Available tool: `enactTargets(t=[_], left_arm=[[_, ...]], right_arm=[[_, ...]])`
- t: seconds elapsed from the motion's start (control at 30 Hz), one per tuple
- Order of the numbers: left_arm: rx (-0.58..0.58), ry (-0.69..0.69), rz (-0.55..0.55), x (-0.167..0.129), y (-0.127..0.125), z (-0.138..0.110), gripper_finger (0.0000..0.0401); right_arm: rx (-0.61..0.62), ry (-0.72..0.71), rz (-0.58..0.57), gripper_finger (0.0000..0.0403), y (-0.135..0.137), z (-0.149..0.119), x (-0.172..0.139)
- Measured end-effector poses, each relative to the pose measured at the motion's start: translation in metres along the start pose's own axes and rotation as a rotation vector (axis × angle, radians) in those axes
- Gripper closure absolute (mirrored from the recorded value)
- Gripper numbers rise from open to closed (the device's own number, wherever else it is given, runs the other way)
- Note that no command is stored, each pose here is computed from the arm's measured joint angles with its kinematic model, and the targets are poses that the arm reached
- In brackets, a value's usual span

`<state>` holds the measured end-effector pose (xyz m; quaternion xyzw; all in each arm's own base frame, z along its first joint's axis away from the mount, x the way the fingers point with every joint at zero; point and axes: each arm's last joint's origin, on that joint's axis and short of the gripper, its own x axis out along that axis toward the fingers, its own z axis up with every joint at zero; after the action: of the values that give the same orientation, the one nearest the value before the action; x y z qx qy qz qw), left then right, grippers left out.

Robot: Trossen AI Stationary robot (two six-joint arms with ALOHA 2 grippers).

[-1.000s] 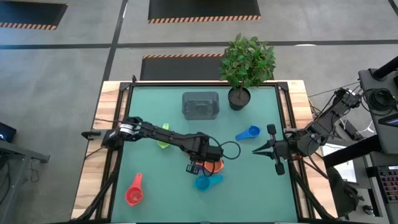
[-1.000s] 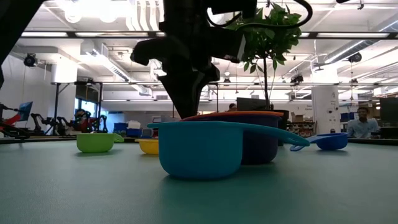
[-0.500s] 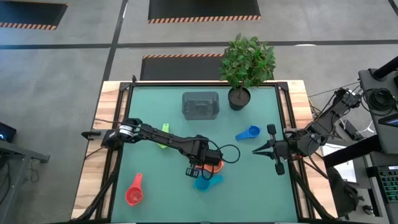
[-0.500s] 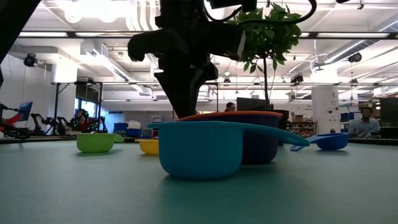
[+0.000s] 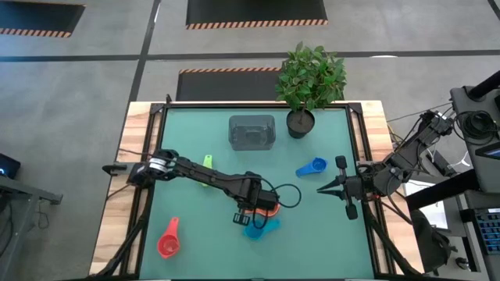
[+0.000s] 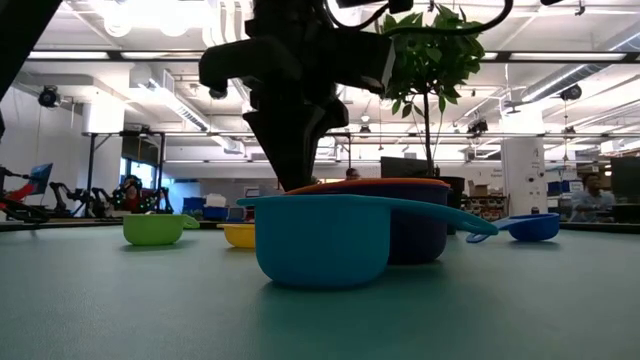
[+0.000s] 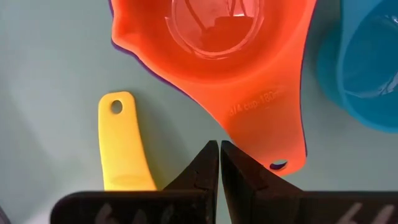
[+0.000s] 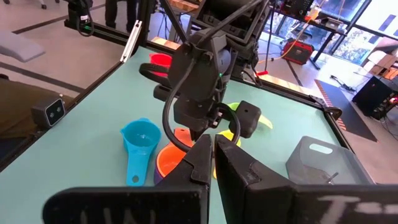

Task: Nest measuring cups in basket
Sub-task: Stack the orange measuring cup into the purple measuring cup, then stack the red measuring cup into the orange measuring cup

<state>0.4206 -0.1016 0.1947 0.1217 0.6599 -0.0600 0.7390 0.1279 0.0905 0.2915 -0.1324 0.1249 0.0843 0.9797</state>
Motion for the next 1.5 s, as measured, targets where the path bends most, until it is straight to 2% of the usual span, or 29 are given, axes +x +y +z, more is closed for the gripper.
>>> enactTargets(t=[0.67, 0.8, 0.93, 1.17, 1.37, 1.5], left_arm=[[0.001, 0.013, -0.001, -0.001, -0.005, -0.001, 0.0401], [0.015, 0.039, 0.021, -0.015, -0.005, -0.009, 0.0401], [0.022, -0.020, 0.049, -0.040, -0.003, -0.019, 0.0401], [-0.019, -0.208, 0.043, -0.061, -0.010, -0.053, 0.0401], [-0.155, -0.295, 0.017, -0.065, -0.017, -0.094, 0.0401], [-0.258, -0.283, 0.011, -0.061, -0.021, -0.115, 0.0401]], right_arm=[[0.003, 0.000, 0.000, 0.0394, 0.000, 0.000, 0.000], [0.003, 0.000, 0.000, 0.0394, 0.000, 0.000, 0.000], [0.005, 0.000, 0.000, 0.0394, 0.000, 0.000, 0.000], [0.007, 0.001, 0.000, 0.0394, 0.000, 0.000, 0.000], [0.003, 0.000, -0.015, 0.0394, 0.000, 0.000, 0.000], [0.015, -0.003, -0.076, 0.0394, -0.002, 0.001, 0.000]])
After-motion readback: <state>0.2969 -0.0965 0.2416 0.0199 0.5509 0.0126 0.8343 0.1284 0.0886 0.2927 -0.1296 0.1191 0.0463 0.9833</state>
